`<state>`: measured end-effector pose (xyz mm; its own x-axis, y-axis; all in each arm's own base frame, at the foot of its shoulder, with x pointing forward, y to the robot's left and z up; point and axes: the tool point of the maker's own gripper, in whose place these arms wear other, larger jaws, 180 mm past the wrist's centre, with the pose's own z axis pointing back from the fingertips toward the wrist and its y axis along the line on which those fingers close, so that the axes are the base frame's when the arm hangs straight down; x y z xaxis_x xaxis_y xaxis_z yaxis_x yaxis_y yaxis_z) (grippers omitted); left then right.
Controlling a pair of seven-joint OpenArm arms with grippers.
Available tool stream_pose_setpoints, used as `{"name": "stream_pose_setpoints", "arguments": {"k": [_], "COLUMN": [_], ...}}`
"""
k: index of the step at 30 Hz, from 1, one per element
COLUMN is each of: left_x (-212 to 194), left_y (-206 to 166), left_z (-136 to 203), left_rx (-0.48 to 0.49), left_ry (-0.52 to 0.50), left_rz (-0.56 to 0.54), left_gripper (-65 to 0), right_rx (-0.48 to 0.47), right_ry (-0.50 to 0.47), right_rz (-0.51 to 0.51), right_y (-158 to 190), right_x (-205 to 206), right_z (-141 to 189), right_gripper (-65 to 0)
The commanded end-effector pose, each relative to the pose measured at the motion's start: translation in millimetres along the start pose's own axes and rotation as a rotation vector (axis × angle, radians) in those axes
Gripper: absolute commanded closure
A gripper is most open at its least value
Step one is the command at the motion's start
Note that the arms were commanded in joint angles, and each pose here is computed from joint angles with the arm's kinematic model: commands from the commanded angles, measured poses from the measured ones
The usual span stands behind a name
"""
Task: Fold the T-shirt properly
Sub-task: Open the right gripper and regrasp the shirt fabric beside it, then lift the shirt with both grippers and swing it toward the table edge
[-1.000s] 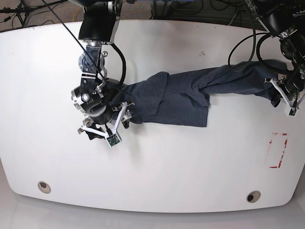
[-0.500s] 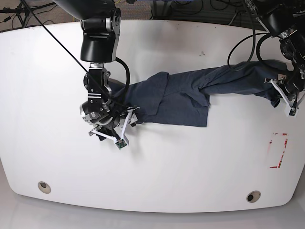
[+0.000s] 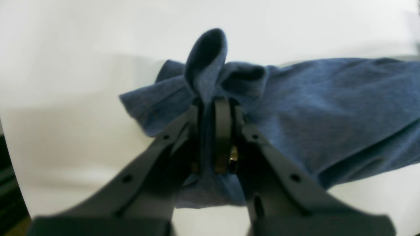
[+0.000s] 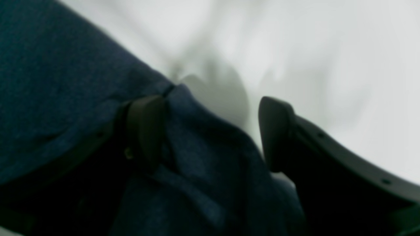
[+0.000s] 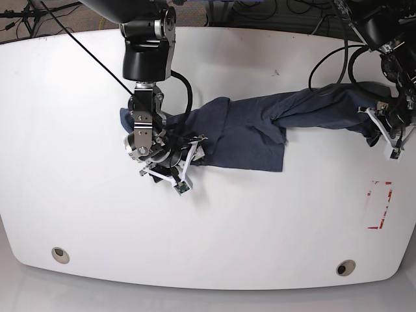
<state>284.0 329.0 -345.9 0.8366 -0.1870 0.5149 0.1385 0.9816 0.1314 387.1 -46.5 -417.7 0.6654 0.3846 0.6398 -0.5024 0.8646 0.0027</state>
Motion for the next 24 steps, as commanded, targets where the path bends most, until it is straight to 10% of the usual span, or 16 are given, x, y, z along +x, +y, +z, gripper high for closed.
{"name": "stream_pose_setpoints", "arguments": {"k": [1, 10, 19, 24], "left_x": [15, 15, 15, 15], "left_y": [6, 6, 6, 6], "left_z": [7, 7, 6, 7], "left_rx": [0.016, 0.015, 0.016, 0.016], "left_ry": [-0.045, -0.046, -0.044, -0.045], "left_rz": [-0.015, -0.015, -0.017, -0.017], "left_gripper": [-2.9, -2.9, -2.9, -2.9], "right_rx": [0.009, 0.039, 0.038, 0.014], "right_ry": [-0.059, -0.051, -0.046, -0.049], "right_rz": [-0.003, -0.03, -0.026, -0.014], "right_y": [1, 11, 11, 7], "right_x": [17, 1, -1, 1], "right_z": [0, -10, -9, -1], "right_gripper": [-43.0, -41.1, -1.6, -0.8]}}
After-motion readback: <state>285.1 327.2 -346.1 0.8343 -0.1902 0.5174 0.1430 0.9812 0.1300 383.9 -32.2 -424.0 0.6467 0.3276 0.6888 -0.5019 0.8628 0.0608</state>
